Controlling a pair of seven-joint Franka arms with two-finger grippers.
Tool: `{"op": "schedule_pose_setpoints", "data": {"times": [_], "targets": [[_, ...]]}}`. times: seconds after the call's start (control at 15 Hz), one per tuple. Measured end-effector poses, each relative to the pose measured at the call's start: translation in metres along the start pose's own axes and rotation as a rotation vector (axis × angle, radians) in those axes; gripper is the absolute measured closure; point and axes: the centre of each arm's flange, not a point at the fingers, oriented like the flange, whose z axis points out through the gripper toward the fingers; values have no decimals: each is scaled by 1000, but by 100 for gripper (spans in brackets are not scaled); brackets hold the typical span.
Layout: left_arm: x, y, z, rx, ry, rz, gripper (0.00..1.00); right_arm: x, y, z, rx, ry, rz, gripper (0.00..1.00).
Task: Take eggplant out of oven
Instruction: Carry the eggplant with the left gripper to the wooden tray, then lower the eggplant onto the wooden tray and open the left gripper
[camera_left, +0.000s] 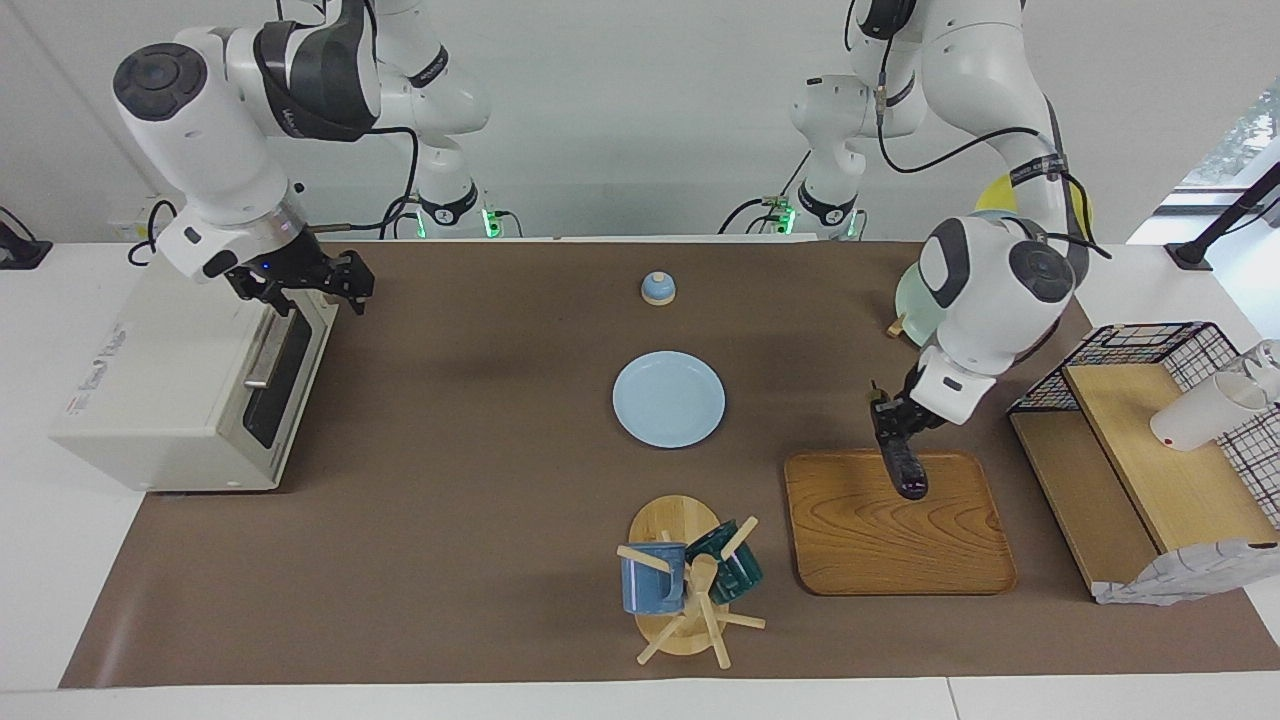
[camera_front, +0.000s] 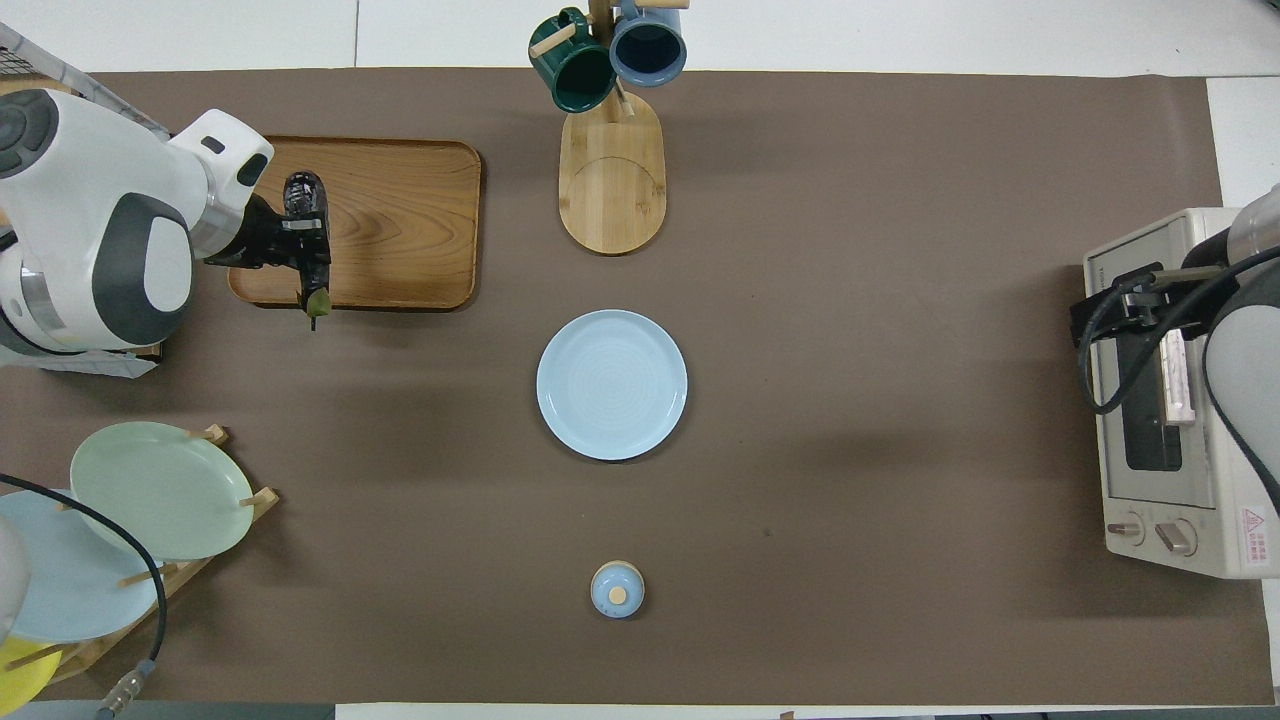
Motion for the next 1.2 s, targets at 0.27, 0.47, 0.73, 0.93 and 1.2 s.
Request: {"op": "schedule_pose_setpoints", "data": {"times": [0.27, 0.47, 0.73, 0.93, 1.2], "targets": [[13, 3, 26, -1, -14, 9, 70, -7, 0, 2, 0, -6, 1, 0], [13, 3, 32, -1, -9, 68, 70, -6, 11, 0, 2, 14, 23, 0], [13, 2, 31, -1, -7, 97, 32, -6, 18, -4, 3, 26, 37, 0], [12, 4, 9, -4, 3, 103, 1, -6, 21, -8, 11, 37, 43, 0], [-7, 6, -70, -8, 16, 111, 0, -8, 18, -23, 58, 69, 48, 0]]}}
